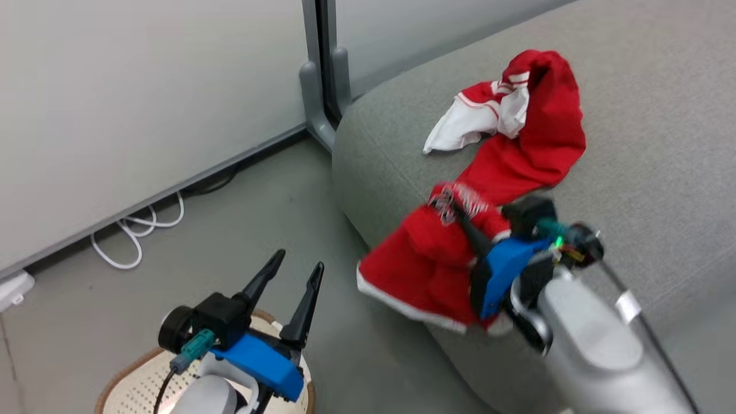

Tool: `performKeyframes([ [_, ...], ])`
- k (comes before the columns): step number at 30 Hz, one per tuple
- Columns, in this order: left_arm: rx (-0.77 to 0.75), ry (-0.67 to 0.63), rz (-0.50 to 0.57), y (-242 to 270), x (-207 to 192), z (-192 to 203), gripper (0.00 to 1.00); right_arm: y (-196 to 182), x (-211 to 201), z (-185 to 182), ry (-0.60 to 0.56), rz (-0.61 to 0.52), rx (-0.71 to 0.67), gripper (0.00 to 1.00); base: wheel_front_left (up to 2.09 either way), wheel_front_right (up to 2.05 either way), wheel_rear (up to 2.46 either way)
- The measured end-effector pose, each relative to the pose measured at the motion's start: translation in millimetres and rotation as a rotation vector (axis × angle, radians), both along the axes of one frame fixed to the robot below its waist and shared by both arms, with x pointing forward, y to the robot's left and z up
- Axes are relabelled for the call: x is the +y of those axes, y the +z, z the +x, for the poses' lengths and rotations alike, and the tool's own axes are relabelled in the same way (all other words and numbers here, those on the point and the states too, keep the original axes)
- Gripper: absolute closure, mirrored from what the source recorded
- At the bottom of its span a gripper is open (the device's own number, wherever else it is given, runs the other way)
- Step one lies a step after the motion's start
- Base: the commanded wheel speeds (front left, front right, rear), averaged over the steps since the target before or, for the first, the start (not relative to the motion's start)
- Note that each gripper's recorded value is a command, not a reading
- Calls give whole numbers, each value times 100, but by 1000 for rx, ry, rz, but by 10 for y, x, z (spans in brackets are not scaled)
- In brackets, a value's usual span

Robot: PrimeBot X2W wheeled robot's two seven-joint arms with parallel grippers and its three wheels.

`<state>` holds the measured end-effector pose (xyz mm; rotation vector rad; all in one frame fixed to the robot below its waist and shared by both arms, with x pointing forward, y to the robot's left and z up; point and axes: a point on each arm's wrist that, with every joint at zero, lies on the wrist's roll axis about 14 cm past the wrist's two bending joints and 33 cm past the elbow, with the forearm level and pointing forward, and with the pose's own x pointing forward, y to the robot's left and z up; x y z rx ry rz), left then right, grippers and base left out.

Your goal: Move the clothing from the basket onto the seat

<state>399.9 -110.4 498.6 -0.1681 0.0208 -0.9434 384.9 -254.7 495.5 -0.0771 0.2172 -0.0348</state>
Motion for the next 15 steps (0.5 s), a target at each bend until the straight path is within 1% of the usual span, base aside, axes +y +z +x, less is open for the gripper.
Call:
performKeyframes([
  [1, 0, 0, 0, 0, 0, 0, 0, 0, 0, 0, 0, 0, 0, 100, 0, 0, 0],
  [3, 10, 2, 2, -104, 24, 145, 0, 353, -297, 343, -27, -63, -46, 100, 0, 0, 0],
  [6, 12, 3, 3, -189, 46, 295, 0, 771, -541, 670, -52, -106, -116, 100, 0, 0, 0],
  [9, 10, -5, 7, -289, 50, 441, 0, 1155, -840, 947, -91, -167, -165, 100, 0, 0, 0],
  [10, 10, -5, 7, -289, 50, 441, 0, 1155, -840, 947, -91, -167, -165, 100, 0, 0, 0],
  [11, 8, -3, -1, -333, 56, 563, 0, 1392, -1059, 1103, -127, -214, -191, 100, 0, 0, 0],
  [15, 16, 1, -15, -477, 84, 760, 0, 1818, -1530, 1321, -225, -283, -255, 100, 0, 0, 0],
])
